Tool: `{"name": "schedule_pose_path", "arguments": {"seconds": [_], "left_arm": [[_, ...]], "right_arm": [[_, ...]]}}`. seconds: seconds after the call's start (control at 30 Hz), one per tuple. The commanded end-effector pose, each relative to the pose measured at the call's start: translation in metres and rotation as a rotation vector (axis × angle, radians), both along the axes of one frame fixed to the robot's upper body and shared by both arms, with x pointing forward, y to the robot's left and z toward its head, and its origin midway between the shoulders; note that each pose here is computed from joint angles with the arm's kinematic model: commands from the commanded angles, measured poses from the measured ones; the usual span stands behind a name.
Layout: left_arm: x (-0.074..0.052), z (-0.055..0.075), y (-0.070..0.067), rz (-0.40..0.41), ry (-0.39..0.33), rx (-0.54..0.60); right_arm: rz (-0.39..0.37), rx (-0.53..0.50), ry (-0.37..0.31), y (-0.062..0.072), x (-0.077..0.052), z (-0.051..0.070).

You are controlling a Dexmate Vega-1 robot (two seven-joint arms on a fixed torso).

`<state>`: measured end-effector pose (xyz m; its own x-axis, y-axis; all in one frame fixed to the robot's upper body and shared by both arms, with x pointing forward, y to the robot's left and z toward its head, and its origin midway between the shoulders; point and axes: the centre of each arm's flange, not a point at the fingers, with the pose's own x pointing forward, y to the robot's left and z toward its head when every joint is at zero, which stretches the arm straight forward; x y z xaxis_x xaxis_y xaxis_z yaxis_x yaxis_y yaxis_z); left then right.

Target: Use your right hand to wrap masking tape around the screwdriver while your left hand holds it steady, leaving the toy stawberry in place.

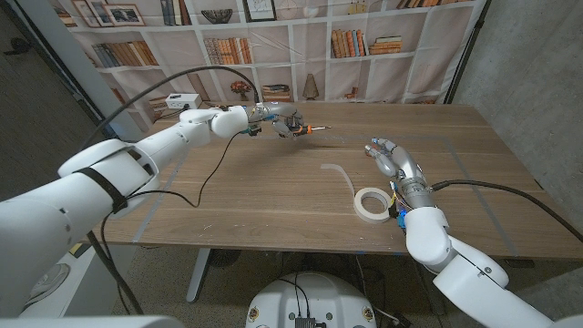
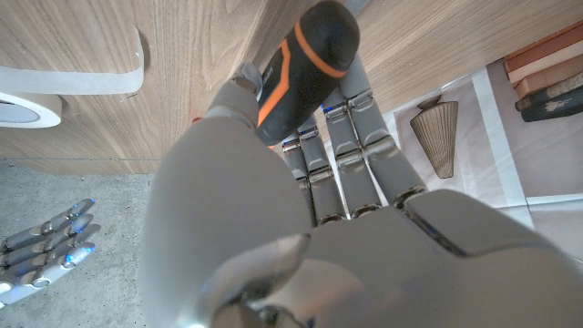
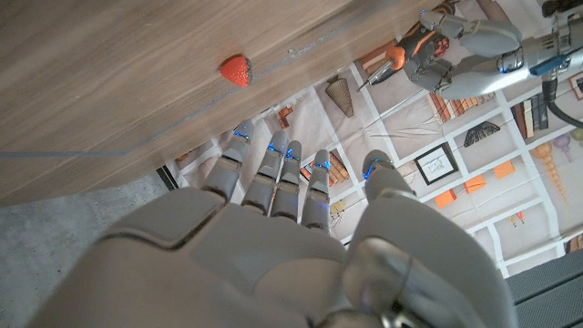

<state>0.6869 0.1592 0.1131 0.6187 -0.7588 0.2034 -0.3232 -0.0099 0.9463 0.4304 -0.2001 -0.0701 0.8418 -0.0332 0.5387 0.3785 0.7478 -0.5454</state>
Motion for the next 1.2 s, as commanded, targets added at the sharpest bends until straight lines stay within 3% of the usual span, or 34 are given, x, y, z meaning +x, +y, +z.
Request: {"name": "schedule_pose_path", "arguments": {"seconds": [0.03, 0.5, 0.87, 1.2], "left_arm": [[-0.011, 0.007, 0.003, -0.020, -0.009, -0.011], [-0.013, 0.013, 0.002, -0.037, -0.012, -0.016], [-0.013, 0.015, -0.004, -0.039, -0.012, -0.012], [-0.015, 0.016, -0.009, -0.045, -0.011, -0.011]], "right_arm": [[-0.136, -0.153, 0.105, 0.020, -0.023, -0.014], [-0.298, -0.346, 0.249, 0.048, -0.036, -0.024], [-0.380, -0.450, 0.316, 0.056, -0.036, -0.030], [-0.481, -0.528, 0.361, 0.055, -0.034, -0.036]]}}
